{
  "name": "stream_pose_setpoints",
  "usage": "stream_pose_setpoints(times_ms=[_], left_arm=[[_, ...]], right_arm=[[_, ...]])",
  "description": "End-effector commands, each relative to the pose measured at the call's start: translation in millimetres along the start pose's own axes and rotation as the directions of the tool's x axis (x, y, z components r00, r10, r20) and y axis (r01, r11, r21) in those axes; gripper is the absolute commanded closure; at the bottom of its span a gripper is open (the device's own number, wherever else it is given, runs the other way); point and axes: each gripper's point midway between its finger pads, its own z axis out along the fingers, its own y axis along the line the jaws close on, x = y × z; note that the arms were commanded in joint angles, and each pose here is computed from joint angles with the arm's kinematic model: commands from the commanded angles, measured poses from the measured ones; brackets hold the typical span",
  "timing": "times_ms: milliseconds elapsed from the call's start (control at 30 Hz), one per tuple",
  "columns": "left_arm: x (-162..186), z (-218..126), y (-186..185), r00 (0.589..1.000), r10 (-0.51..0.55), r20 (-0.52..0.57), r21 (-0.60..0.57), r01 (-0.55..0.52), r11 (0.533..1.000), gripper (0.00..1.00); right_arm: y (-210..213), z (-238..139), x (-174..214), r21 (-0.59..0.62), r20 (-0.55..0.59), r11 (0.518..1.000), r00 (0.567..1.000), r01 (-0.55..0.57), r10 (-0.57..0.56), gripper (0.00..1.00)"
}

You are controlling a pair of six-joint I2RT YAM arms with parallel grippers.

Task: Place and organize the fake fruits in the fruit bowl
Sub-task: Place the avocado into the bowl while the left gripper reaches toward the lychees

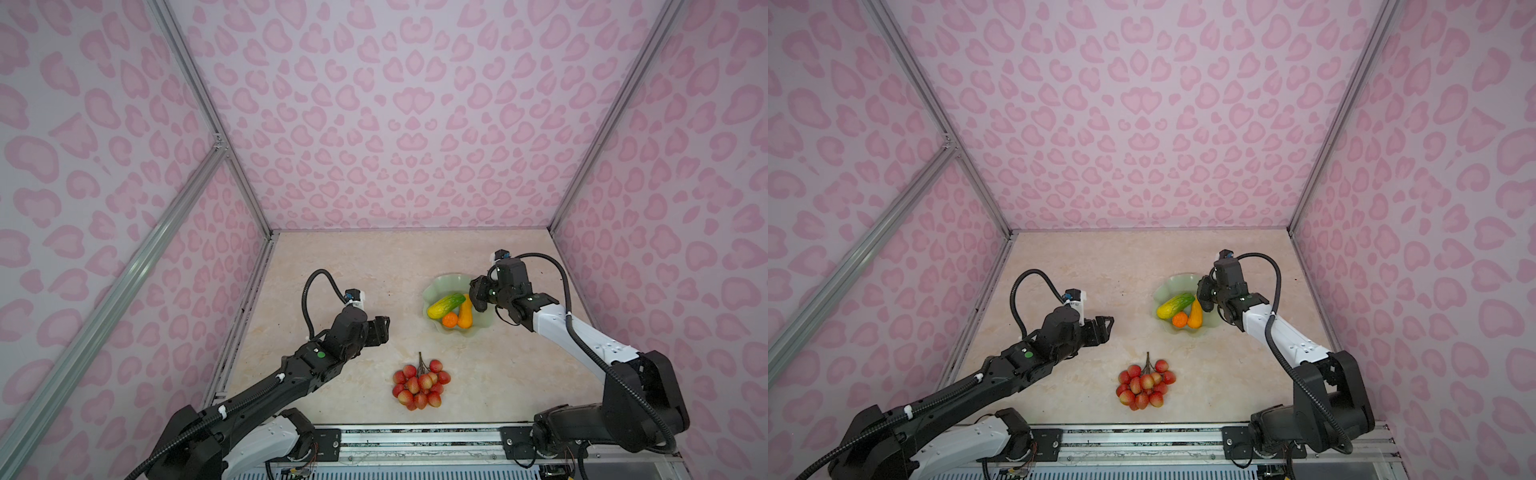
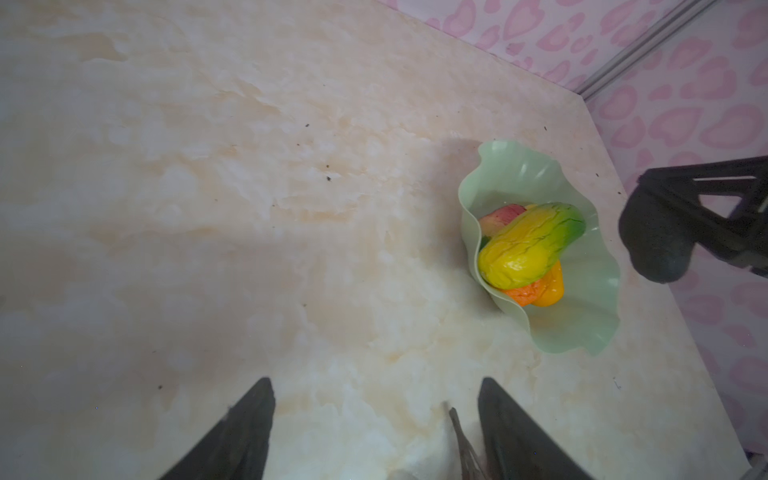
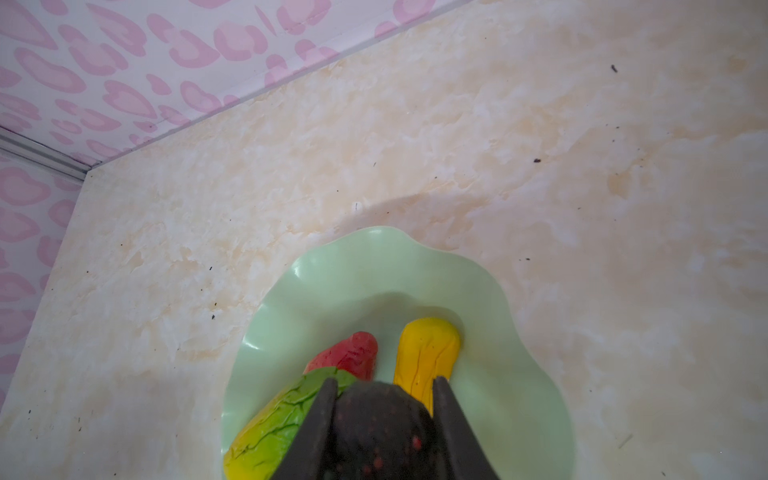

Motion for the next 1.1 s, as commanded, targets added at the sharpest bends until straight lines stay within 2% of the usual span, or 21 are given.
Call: stream_pose_setpoints(times_ms=[0, 133, 367, 533, 833, 1000, 1067], left_arm=[[6.2, 10.2, -27.4, 0.999, 0.023, -0.049, 0.100, -0.018, 0.995, 0.22], [31.0, 26.9, -44.7, 0.985, 0.050, -0.168, 0.134, -0.027, 0.991, 0.25], [74.6, 44.4, -68.9, 0.940, 0.128, -0.316, 0.166, -0.078, 0.983, 0.32], [106.2, 50.3, -73.7, 0.897, 0.120, -0.426, 0.158, -0.057, 0.986, 0.36], [143.7, 58.1, -67.7, 0.824, 0.171, -0.541, 0.088, -0.147, 0.985, 0.42], [151.2, 62.6, -70.6, 0.803, 0.171, -0.571, 0.084, -0.150, 0.985, 0.53], [153.2, 63.8, -71.2, 0.798, 0.168, -0.578, 0.085, -0.146, 0.986, 0.62]], right_arm=[[-0.9, 12.6, 3.9, -0.038, -0.016, 0.999, 1.000, -0.026, 0.025, 0.81], [-7.6, 23.9, 12.4, -0.027, -0.042, 0.999, 0.998, -0.044, 0.043, 0.74], [-10.2, 19.3, 2.3, -0.025, -0.022, 0.999, 0.999, -0.032, 0.031, 0.37], [-9.2, -4.8, -14.2, -0.018, 0.051, 1.000, 0.999, -0.008, 0.008, 0.23], [-8.1, -30.8, -21.7, -0.019, 0.105, 1.000, 0.994, 0.020, -0.018, 0.20], [-9.9, -35.4, -21.4, -0.013, 0.110, 0.999, 0.994, 0.030, -0.028, 0.20], [-13.4, -36.7, -20.8, -0.006, 0.114, 1.000, 0.993, 0.023, -0.022, 0.20]])
